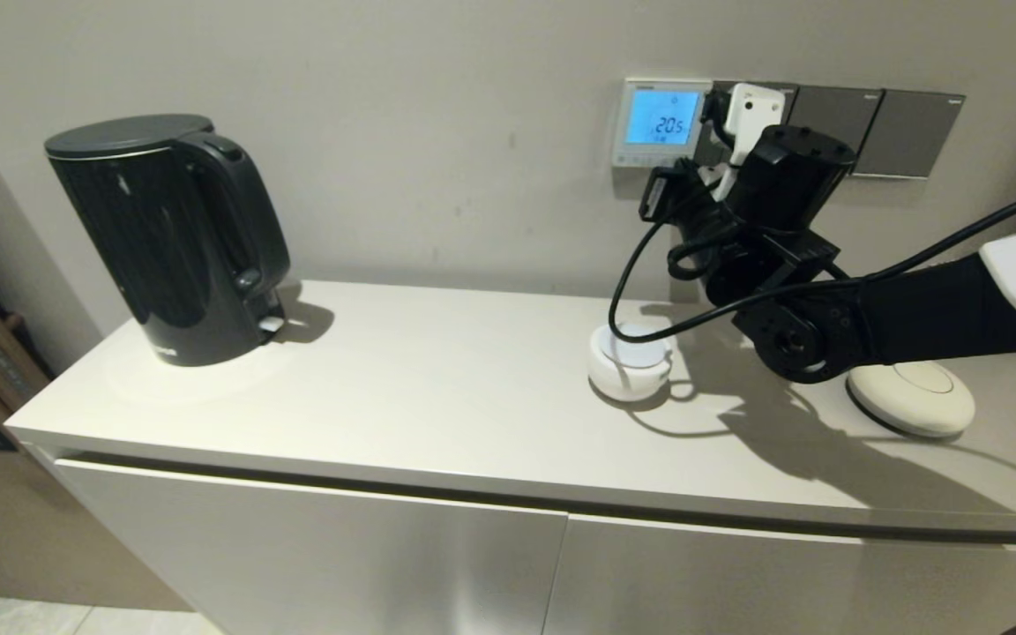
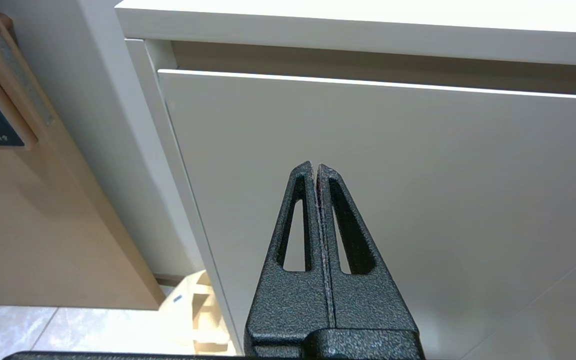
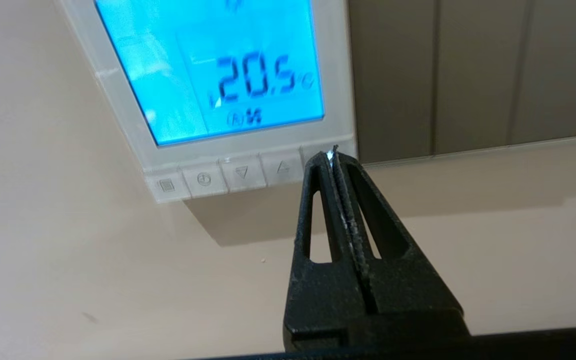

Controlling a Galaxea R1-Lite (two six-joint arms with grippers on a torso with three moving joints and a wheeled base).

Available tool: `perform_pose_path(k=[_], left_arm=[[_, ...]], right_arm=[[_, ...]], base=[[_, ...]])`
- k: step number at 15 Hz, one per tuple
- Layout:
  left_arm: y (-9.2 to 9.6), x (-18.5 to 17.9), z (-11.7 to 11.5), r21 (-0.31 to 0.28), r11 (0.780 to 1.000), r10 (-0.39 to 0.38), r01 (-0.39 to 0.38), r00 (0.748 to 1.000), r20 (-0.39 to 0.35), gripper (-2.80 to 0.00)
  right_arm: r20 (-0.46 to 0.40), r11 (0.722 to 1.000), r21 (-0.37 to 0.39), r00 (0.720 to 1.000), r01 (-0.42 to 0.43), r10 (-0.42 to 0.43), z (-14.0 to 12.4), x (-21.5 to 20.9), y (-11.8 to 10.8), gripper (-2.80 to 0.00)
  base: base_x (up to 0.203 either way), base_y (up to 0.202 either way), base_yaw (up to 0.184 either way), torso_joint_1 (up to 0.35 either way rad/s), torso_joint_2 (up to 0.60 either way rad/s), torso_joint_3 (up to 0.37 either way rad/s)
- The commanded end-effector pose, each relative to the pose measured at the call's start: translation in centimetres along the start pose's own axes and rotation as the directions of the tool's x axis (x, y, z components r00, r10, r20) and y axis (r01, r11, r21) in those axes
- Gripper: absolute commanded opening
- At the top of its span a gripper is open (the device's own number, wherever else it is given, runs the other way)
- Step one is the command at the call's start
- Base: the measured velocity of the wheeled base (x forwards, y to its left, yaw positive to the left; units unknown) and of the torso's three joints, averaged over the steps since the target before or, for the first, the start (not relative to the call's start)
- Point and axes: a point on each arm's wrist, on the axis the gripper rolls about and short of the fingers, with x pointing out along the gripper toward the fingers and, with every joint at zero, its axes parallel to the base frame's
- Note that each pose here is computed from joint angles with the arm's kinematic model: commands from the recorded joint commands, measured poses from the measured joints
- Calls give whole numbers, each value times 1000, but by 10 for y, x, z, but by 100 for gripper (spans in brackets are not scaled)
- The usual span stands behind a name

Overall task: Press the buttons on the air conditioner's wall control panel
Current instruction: Turn on the central air conditioner, then press the temperature decrease button

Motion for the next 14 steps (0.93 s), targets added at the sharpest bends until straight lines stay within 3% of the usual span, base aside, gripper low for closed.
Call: perform_pose_path(k=[1,6,14], left_arm=[[0,0,0,0,1000,0,0,1000,-1,-280],[0,0,0,0,1000,1,-1,1000,1,-280],[0,0,0,0,1000,0,0,1000,1,-280]], right_arm=[[29,1000,24,999,-14,14,20,-11,2,-280],[30,997,46,998,-62,61,30,-27,16,-280],[2,997,32,997,-73,73,14,-24,24,-280]], base=[[0,0,0,0,0,0],[0,0,0,0,0,0],[0,0,0,0,0,0]])
